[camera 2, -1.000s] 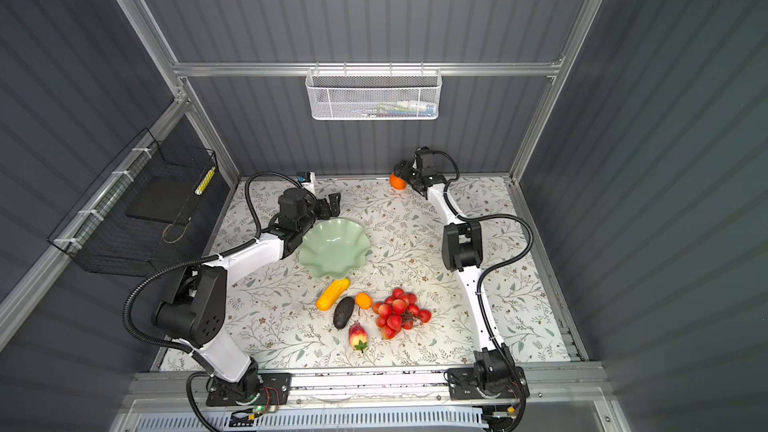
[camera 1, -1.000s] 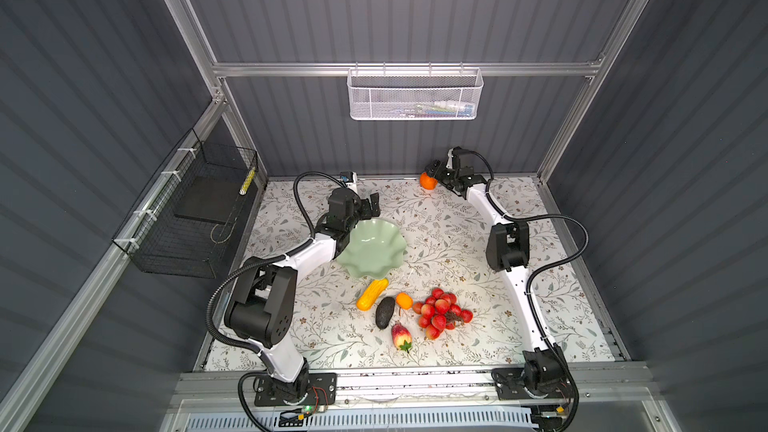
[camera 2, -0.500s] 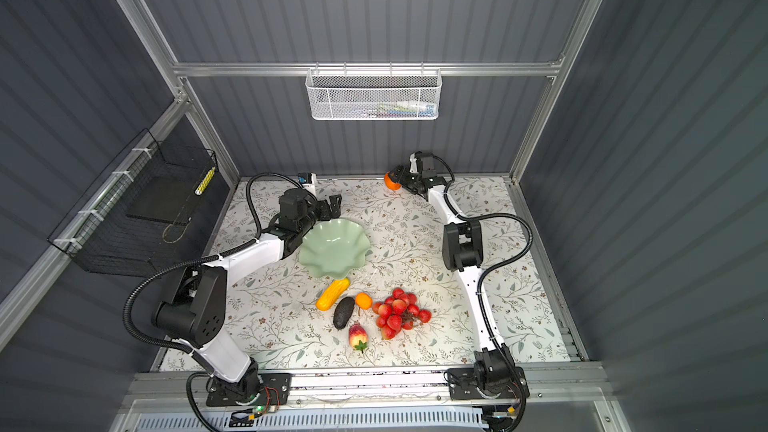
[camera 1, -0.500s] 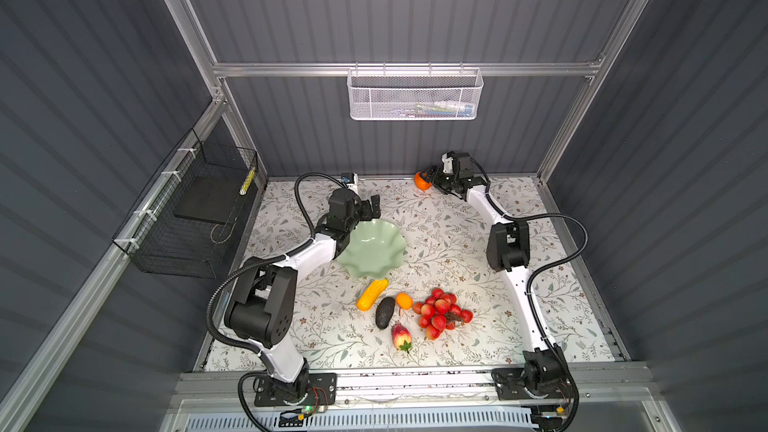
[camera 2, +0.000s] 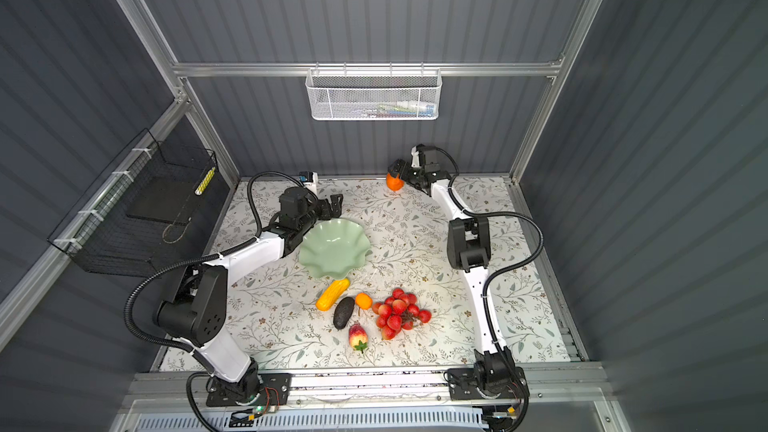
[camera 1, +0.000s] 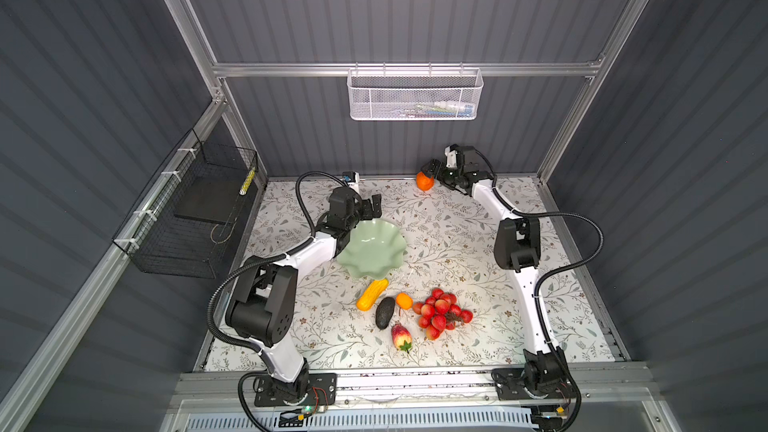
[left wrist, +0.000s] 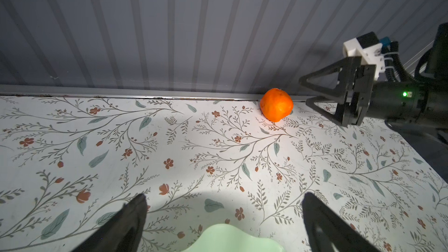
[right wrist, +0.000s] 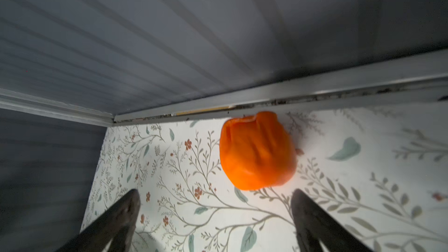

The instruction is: Place and organize the fake fruits in the fruit bowl

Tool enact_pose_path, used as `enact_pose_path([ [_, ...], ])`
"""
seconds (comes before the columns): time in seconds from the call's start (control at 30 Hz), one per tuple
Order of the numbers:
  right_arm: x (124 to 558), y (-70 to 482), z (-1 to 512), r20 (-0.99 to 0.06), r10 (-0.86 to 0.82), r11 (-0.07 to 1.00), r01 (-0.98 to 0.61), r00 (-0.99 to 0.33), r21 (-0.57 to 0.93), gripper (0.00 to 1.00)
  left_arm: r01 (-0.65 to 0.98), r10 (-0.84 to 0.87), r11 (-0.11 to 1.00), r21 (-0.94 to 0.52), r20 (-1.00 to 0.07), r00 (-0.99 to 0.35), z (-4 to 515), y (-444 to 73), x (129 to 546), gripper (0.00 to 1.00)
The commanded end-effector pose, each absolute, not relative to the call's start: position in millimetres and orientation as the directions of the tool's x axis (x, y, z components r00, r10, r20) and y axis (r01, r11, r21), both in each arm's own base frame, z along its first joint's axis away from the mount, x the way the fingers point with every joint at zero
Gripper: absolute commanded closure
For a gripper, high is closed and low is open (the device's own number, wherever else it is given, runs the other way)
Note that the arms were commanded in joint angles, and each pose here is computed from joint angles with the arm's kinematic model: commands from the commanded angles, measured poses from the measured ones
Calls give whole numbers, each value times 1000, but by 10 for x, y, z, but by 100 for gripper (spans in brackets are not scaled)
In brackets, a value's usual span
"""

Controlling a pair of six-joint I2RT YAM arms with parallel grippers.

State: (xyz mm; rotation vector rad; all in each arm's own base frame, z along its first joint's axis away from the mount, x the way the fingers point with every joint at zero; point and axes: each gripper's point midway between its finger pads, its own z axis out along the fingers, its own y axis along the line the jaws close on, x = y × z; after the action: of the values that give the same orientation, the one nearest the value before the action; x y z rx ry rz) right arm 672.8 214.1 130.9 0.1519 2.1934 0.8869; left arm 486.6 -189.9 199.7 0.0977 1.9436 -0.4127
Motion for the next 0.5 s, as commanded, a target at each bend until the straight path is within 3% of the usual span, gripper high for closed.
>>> enact_pose_path([
  [0.0, 6843, 2019, 979, -570, 399, 750, -103, -718, 654, 1, 271, -117, 934, -234, -914, -389, 2083, -1908, 4922, 0],
  [0.47, 7001, 2119, 928, -520, 471, 633, -137, -712, 762, 1, 265, -127, 931, -249, -905, -406, 2029, -1913, 4912, 0],
])
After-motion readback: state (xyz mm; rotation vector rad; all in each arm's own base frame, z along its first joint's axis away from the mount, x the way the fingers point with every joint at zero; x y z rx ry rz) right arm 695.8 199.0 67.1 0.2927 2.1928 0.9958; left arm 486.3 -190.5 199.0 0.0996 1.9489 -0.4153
